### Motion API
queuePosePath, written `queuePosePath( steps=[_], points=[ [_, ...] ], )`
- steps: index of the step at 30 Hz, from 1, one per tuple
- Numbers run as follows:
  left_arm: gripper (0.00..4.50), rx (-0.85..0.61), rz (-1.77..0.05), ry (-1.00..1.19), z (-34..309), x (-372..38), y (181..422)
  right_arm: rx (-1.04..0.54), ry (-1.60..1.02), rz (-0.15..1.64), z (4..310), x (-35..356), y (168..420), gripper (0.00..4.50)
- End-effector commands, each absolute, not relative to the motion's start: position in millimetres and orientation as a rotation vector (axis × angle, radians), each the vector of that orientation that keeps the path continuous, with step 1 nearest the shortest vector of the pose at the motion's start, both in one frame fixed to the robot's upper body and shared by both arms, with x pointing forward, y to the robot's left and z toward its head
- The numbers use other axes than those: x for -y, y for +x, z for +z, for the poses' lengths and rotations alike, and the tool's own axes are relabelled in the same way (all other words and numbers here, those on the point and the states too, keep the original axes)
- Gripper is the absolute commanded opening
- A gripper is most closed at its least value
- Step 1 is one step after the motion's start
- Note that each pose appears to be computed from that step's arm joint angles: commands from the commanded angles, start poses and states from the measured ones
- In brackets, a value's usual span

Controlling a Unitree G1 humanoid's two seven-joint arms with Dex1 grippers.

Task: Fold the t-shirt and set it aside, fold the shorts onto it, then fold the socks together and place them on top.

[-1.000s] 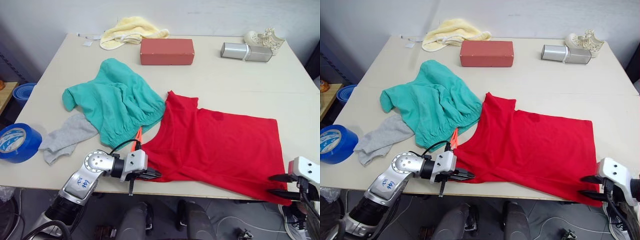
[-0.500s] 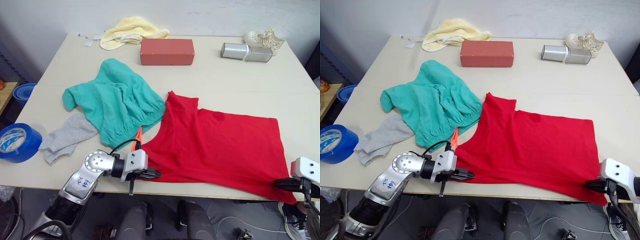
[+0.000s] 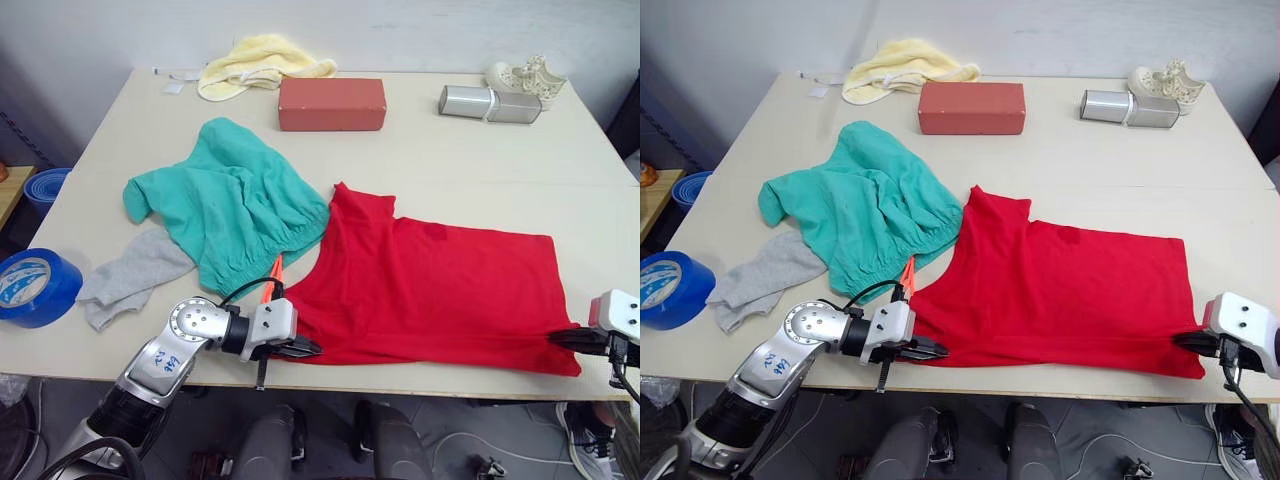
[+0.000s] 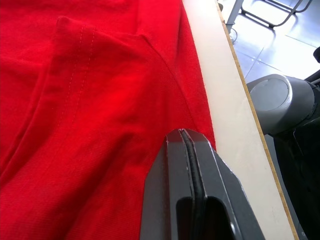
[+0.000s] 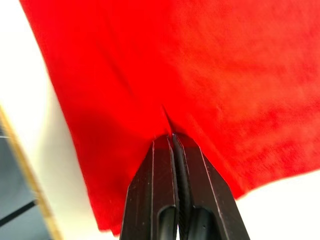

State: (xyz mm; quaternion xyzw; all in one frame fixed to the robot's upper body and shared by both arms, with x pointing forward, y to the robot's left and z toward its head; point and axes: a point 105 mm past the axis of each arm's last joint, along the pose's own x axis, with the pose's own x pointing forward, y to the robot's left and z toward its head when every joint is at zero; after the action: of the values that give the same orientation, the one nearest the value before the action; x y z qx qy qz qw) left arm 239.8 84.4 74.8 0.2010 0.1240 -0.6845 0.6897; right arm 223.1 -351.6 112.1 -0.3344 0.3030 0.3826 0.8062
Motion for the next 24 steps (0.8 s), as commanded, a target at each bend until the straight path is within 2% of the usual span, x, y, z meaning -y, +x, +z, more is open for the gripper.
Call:
queuePosePath(
  steps=[1, 2, 4, 9, 12, 15, 18, 19, 24],
  points=[
    [0.00, -0.337, -1.516, 0.465, 61, -91, 237, -0.635, -0.694, 0.758, 117, 359, 228, 0.05],
    [0.00, -0.324, -1.516, 0.465, 62, -91, 237, -0.643, -0.634, 0.752, 117, 358, 226, 0.22],
    [0.00, -0.282, -1.516, 0.462, 65, -89, 238, -0.585, -0.681, 0.739, 123, 358, 229, 0.62],
    [0.00, -0.084, -1.532, 0.306, 99, -80, 237, -0.378, -0.512, 0.734, 153, 341, 223, 2.34],
    [0.00, -0.015, -1.544, 0.219, 117, -76, 235, -0.285, -0.380, 0.806, 162, 312, 212, 2.23],
    [0.00, -0.019, -1.556, 0.206, 120, -72, 235, -0.276, -0.331, 0.897, 149, 276, 204, 1.35],
    [0.00, -0.063, -1.538, 0.271, 108, -69, 241, -0.273, -0.363, 0.946, 126, 248, 201, 0.25],
    [0.00, -0.085, -1.521, 0.301, 102, -69, 244, -0.273, -0.373, 0.956, 120, 242, 201, 0.05],
    [0.00, -0.158, -1.433, 0.368, 79, -69, 259, -0.280, -0.433, 0.898, 89, 236, 209, 0.05]
  ],
)
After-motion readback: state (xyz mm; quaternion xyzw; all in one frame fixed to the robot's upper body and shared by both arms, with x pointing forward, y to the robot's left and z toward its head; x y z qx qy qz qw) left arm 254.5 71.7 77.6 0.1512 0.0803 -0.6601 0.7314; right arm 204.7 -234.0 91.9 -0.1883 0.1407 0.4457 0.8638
